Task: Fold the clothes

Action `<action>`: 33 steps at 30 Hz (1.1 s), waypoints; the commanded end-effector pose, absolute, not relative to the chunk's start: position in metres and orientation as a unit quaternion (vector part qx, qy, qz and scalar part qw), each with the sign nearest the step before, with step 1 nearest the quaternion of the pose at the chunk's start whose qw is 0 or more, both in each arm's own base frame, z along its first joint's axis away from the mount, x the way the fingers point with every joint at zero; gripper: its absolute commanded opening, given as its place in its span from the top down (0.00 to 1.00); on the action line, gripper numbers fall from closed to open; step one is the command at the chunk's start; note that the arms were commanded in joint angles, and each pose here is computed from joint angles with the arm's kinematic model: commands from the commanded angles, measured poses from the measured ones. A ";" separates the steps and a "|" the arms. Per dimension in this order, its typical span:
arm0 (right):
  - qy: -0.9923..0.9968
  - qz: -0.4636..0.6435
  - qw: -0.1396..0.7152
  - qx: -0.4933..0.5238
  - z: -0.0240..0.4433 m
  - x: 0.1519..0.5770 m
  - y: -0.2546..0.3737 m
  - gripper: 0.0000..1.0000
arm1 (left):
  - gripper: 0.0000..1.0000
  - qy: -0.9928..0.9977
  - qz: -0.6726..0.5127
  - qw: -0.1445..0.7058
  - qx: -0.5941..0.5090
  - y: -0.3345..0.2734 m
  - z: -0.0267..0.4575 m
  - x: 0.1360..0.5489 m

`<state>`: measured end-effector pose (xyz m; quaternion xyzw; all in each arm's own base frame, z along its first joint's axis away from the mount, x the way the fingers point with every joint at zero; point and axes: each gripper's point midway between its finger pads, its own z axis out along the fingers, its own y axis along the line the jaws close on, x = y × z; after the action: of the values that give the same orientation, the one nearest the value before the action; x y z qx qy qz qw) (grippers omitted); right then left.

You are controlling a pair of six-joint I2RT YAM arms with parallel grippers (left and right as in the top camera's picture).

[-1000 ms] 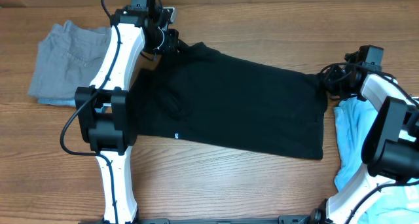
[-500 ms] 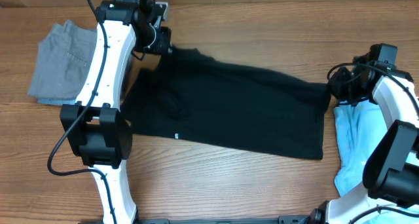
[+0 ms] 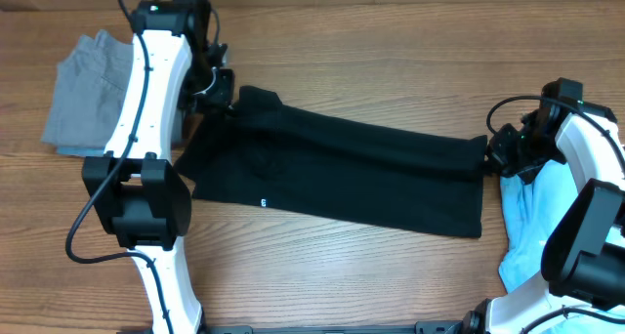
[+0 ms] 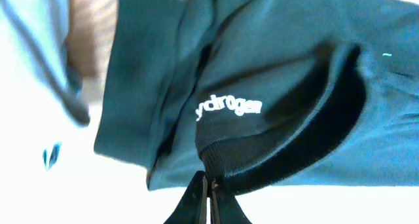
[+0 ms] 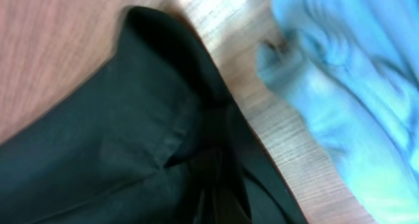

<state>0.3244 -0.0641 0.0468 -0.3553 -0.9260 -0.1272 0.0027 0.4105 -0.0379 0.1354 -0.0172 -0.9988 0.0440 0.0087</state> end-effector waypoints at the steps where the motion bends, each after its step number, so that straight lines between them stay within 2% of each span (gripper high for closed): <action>1: -0.928 -0.097 0.005 -0.359 0.051 0.317 -0.074 0.96 | 0.96 -0.999 0.031 0.016 0.010 -0.023 0.144 0.403; 6: -0.933 -0.095 0.031 -0.347 0.052 0.305 -0.070 0.96 | 0.95 -0.999 0.028 0.038 0.015 -0.017 0.144 0.393; 10: -0.936 -0.095 0.034 -0.338 0.052 0.303 -0.069 0.96 | 0.89 -0.999 0.028 0.043 0.014 -0.018 0.142 0.391; 13: -0.936 -0.095 0.039 -0.337 0.052 0.300 -0.069 0.95 | 0.80 -0.998 0.028 0.053 0.014 -0.018 0.137 0.387; 14: -0.936 -0.095 0.042 -0.336 0.052 0.299 -0.068 0.93 | 0.76 -0.998 0.027 0.056 0.014 -0.017 0.136 0.386; 15: -0.937 -0.096 0.046 -0.334 0.052 0.297 -0.067 0.87 | 0.75 -0.998 0.027 0.061 0.014 -0.017 0.134 0.384; 18: -0.940 -0.094 0.063 -0.323 0.053 0.288 -0.065 0.57 | 0.71 -0.998 0.024 0.065 0.015 -0.016 0.132 0.382; 19: -0.940 -0.090 0.066 -0.323 0.053 0.286 -0.066 0.55 | 0.67 -0.998 0.024 0.065 0.014 -0.016 0.132 0.382; 24: -0.940 -0.081 0.069 -0.325 0.053 0.284 -0.068 0.47 | 0.49 -0.997 0.034 0.062 0.010 -0.021 0.132 0.383; 26: -0.939 -0.088 0.067 -0.325 0.053 0.286 -0.066 0.46 | 0.44 -0.997 0.045 0.057 -0.004 -0.026 0.131 0.386; 29: -0.942 -0.139 0.054 -0.301 0.057 0.295 -0.052 0.48 | 0.42 -0.996 0.068 0.049 -0.006 -0.035 0.126 0.391; 33: -0.940 -0.227 0.019 -0.255 0.074 0.311 -0.027 0.48 | 0.44 -0.991 0.124 0.050 -0.030 -0.059 0.104 0.391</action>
<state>0.2941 -0.0485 0.0504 -0.2996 -0.9410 -0.1439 0.0636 0.3989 -0.0329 0.1152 -0.0016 -0.9971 0.0646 0.0404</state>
